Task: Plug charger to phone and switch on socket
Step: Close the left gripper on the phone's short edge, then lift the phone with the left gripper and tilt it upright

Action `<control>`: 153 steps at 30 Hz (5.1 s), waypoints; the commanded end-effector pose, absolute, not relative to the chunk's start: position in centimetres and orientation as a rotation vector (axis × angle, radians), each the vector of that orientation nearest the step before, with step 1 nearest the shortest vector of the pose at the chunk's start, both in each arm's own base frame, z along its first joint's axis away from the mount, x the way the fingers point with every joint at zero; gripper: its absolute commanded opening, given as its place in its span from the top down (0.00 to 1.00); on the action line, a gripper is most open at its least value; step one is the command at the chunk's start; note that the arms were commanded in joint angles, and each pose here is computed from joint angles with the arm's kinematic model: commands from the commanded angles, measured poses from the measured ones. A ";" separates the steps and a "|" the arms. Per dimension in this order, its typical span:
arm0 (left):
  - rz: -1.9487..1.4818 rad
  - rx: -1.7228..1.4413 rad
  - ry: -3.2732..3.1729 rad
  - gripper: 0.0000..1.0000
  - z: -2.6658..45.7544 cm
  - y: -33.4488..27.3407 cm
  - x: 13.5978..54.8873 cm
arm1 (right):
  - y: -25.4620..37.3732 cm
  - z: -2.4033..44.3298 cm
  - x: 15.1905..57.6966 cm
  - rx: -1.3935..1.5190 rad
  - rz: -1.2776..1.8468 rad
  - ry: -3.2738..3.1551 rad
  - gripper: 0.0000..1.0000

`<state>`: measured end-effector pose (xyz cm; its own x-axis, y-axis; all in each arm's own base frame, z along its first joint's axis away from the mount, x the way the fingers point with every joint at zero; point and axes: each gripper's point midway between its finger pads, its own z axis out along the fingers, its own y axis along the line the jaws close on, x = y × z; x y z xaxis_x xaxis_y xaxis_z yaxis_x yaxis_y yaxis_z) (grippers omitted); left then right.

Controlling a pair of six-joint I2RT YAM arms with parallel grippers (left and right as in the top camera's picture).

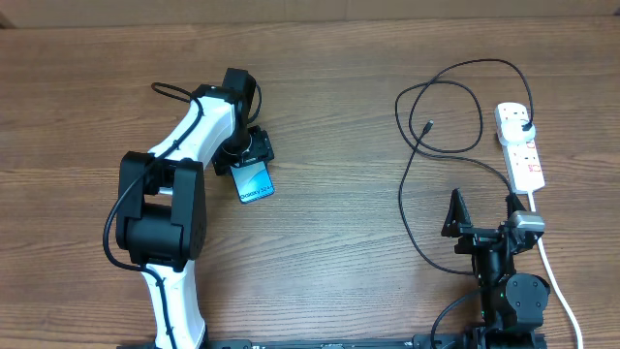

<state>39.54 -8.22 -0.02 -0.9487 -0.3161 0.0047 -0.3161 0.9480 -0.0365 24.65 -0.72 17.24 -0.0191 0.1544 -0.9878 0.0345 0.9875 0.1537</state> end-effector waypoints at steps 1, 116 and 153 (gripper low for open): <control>-0.039 -0.451 3.182 0.25 -3.0 -8.2 38.0 | -0.6 17.0 24.6 0.141 0.097 1.586 0.00; -0.796 -0.109 3.474 0.30 4.4 -15.3 31.8 | -0.6 17.0 24.6 0.140 0.097 1.586 0.00; -2.281 -0.396 2.906 0.30 16.9 -23.8 31.4 | -0.6 17.0 24.6 0.140 0.097 1.586 0.00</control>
